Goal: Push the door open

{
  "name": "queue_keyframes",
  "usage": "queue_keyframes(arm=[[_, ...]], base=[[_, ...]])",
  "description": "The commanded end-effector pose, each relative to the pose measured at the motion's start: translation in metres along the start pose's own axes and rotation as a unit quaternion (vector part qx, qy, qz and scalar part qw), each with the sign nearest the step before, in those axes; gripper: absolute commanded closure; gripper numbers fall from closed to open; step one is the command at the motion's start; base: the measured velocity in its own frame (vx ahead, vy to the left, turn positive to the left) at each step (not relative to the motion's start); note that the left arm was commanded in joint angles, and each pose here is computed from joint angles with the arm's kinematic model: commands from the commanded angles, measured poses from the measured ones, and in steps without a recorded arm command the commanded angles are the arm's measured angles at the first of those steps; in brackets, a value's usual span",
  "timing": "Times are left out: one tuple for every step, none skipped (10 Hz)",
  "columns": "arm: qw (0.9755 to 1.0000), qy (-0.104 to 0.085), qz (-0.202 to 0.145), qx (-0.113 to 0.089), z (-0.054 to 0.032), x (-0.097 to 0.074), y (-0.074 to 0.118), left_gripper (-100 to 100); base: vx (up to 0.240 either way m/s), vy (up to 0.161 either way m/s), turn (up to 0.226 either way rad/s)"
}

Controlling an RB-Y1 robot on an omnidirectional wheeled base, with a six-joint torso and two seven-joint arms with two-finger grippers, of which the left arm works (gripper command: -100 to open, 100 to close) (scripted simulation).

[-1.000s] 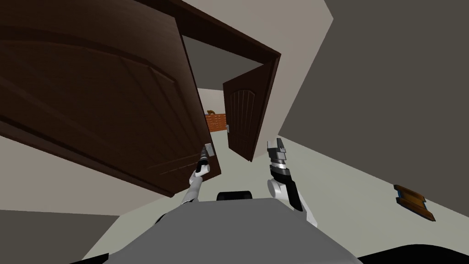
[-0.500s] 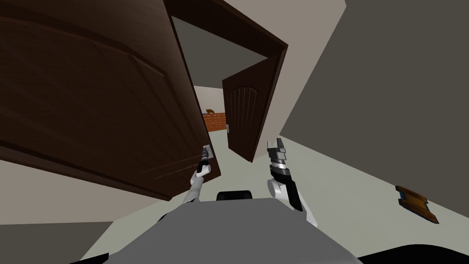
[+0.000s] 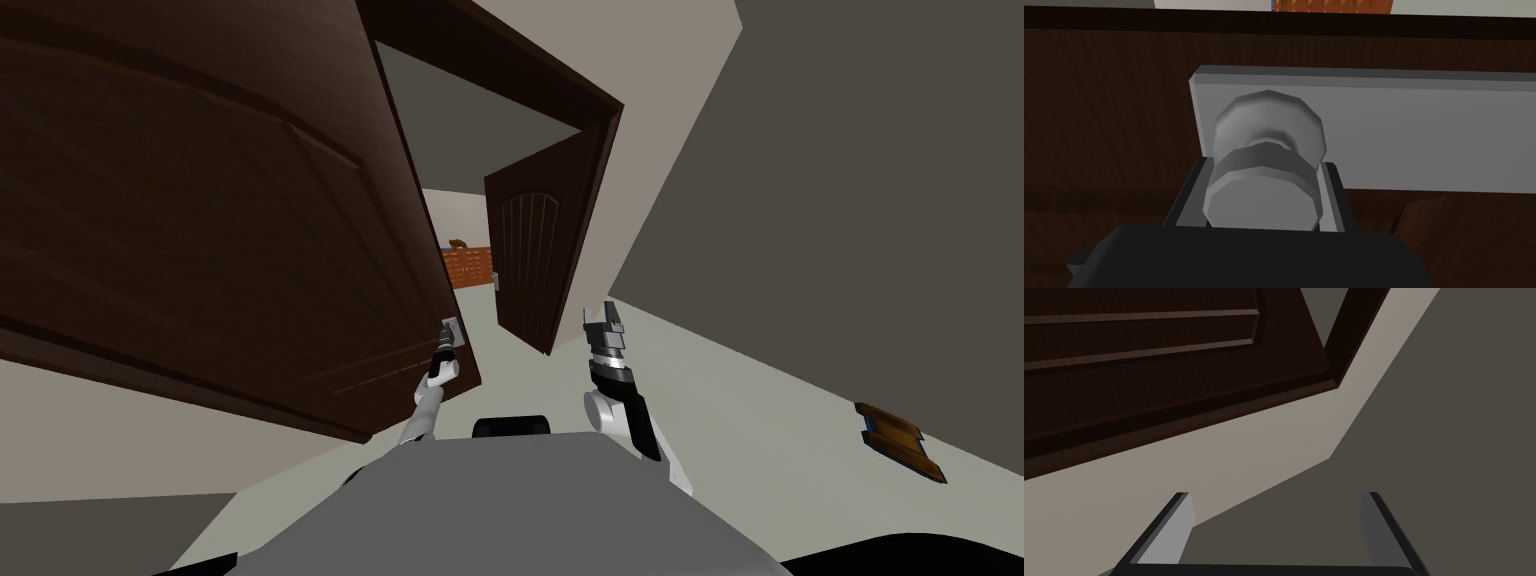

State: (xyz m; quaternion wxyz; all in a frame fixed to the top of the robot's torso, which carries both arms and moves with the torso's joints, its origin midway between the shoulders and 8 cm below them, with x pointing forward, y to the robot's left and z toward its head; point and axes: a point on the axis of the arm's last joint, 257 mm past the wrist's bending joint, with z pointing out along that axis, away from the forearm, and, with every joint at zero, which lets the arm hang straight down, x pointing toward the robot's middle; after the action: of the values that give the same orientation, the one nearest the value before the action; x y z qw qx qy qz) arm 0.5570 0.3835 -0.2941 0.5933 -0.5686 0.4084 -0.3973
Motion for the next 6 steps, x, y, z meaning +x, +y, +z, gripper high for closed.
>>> queue_keyframes(arm=[[0.9998,-0.016,0.005,0.007,0.0023,-0.020,-0.006,100],[0.9998,-0.016,0.005,0.007,0.0023,-0.020,-0.006,100],[0.9995,-0.029,0.007,0.008,0.0024,-0.036,-0.007,100],[0.9992,-0.039,0.008,0.008,0.0020,-0.048,-0.007,100],[0.9987,-0.050,0.009,0.008,0.0014,-0.061,-0.008,100],[0.9980,-0.062,0.010,0.008,0.0003,-0.074,-0.008,100]], base=[[0.172,0.005,-0.043],[0.125,-0.005,-0.004],[0.151,-0.010,-0.036],[0.170,-0.001,-0.052],[0.202,-0.010,-0.052],[0.173,-0.021,-0.041]])
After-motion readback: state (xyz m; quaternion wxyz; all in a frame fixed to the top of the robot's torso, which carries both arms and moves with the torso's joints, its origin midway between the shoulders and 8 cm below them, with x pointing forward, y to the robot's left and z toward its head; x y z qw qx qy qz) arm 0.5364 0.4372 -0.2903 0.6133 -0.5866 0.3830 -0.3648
